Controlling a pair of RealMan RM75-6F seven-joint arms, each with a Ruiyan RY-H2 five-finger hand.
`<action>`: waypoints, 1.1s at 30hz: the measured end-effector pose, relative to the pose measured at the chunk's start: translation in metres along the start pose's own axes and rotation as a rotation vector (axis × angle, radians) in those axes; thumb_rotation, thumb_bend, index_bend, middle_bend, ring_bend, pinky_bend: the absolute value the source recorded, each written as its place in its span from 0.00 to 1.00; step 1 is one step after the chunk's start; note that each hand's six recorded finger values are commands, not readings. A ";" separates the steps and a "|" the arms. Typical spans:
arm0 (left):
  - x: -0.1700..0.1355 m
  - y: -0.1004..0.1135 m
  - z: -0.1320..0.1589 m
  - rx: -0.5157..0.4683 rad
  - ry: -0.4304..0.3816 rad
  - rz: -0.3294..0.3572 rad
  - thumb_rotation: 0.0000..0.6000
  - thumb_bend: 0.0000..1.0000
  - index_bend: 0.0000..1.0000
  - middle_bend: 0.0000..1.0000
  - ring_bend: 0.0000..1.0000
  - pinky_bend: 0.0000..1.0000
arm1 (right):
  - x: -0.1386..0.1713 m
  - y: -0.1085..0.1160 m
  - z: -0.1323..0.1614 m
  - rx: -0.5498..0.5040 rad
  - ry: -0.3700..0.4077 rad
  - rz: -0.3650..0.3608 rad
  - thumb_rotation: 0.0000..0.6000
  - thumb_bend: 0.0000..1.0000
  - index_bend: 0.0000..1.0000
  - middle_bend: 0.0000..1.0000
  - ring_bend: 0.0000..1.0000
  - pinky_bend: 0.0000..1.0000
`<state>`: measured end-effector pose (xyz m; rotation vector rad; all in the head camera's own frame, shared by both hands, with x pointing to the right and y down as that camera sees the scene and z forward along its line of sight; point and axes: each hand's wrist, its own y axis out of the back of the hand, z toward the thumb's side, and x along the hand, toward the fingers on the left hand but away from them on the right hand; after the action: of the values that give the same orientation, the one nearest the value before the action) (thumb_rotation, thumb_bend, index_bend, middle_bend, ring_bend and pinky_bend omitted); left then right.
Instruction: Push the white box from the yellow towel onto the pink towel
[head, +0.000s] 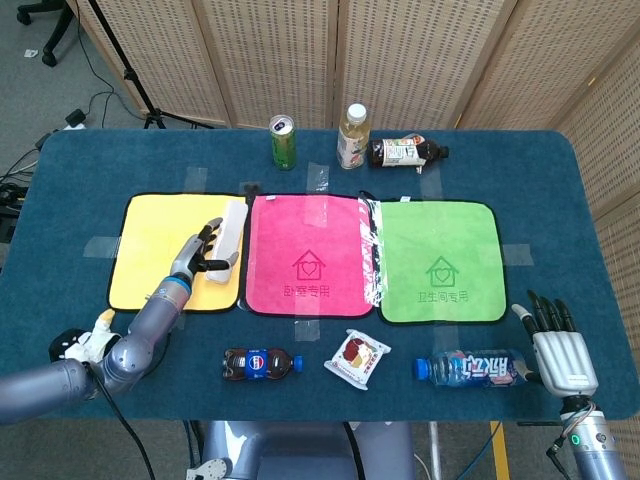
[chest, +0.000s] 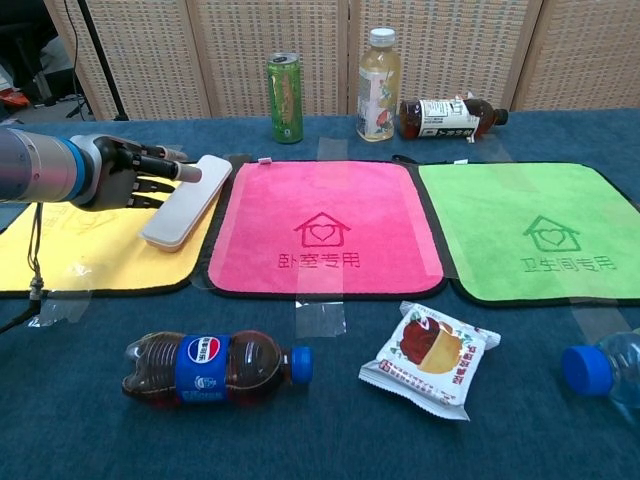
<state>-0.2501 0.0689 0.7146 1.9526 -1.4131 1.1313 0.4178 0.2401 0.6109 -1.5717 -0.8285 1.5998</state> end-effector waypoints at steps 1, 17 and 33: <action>0.001 -0.001 0.000 0.003 0.000 -0.001 1.00 0.40 0.02 0.00 0.00 0.02 | 0.000 0.000 0.000 0.000 0.000 0.000 1.00 0.00 0.14 0.00 0.00 0.00; 0.004 -0.019 0.003 -0.003 0.000 -0.020 1.00 0.40 0.02 0.00 0.00 0.02 | 0.000 0.000 -0.001 -0.003 -0.001 -0.003 1.00 0.00 0.14 0.00 0.00 0.00; -0.001 -0.039 0.008 -0.006 -0.004 -0.059 1.00 0.39 0.02 0.00 0.00 0.02 | 0.000 -0.001 0.000 -0.003 0.003 0.001 1.00 0.00 0.14 0.00 0.00 0.00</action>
<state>-0.2111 0.0776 0.7126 1.9802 -1.3500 1.0953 0.4182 0.2402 0.6119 -1.5764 -0.8284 1.5976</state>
